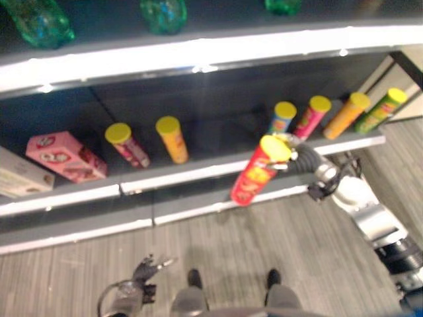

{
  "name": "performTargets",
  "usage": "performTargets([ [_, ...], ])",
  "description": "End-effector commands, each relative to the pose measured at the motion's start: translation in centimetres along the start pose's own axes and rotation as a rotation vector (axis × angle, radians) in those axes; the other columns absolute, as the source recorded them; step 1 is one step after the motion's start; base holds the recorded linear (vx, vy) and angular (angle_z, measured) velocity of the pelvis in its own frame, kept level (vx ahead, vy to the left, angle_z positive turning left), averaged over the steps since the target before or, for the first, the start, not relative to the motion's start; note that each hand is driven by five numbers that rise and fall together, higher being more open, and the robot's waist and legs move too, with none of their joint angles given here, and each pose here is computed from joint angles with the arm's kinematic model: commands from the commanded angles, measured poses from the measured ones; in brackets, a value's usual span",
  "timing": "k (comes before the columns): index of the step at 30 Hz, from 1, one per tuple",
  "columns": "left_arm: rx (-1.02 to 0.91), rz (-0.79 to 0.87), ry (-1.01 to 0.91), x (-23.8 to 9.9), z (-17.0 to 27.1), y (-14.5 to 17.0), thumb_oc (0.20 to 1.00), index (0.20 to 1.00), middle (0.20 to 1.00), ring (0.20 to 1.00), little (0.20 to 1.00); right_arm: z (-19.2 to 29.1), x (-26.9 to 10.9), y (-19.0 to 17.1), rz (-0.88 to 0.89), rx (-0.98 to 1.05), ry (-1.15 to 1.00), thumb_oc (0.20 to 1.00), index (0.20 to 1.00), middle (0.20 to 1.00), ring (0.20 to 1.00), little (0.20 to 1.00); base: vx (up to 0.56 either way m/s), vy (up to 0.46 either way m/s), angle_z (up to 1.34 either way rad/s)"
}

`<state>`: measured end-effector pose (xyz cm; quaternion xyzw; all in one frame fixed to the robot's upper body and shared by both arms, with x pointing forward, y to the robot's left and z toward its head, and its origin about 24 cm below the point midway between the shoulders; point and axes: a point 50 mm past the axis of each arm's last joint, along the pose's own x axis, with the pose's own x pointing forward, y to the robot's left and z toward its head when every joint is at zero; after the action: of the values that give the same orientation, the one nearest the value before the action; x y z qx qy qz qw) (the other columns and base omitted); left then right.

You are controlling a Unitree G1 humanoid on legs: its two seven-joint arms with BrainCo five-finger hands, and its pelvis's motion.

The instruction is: Put the goods on the table back onto the shelves and tidy them up.

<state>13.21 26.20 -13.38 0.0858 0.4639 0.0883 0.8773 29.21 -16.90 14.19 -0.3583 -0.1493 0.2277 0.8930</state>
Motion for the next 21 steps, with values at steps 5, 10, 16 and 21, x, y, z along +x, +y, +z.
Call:
performTargets([
  [5,0.034,0.001,0.044,-0.2,-1.5,-0.5,1.0,1.0,1.0,1.0,1.0,3.1,0.9,-3.2,-0.073,-0.174,-0.132,0.2,0.2,0.2,0.2,0.2,0.12,-0.087,0.65],
  [10,0.031,-0.014,0.092,-0.6,-2.9,-1.3,1.0,1.0,1.0,1.0,1.0,3.0,1.2,-3.3,-0.077,-0.199,-0.121,0.2,0.2,0.2,0.2,0.2,0.09,-0.057,0.26],
  [16,0.02,0.009,0.15,-1.1,-4.6,-1.3,1.0,1.0,1.0,1.0,1.0,2.8,2.1,-3.2,-0.135,-0.26,-0.109,0.2,0.2,0.2,0.2,0.2,0.05,-0.019,0.2],
  [21,0.021,0.015,0.165,-1.3,-5.0,-1.5,1.0,1.0,1.0,1.0,1.0,3.0,2.8,-3.6,-0.204,-0.346,-0.104,0.2,0.2,0.2,0.2,0.2,0.0,-0.003,0.1],
])
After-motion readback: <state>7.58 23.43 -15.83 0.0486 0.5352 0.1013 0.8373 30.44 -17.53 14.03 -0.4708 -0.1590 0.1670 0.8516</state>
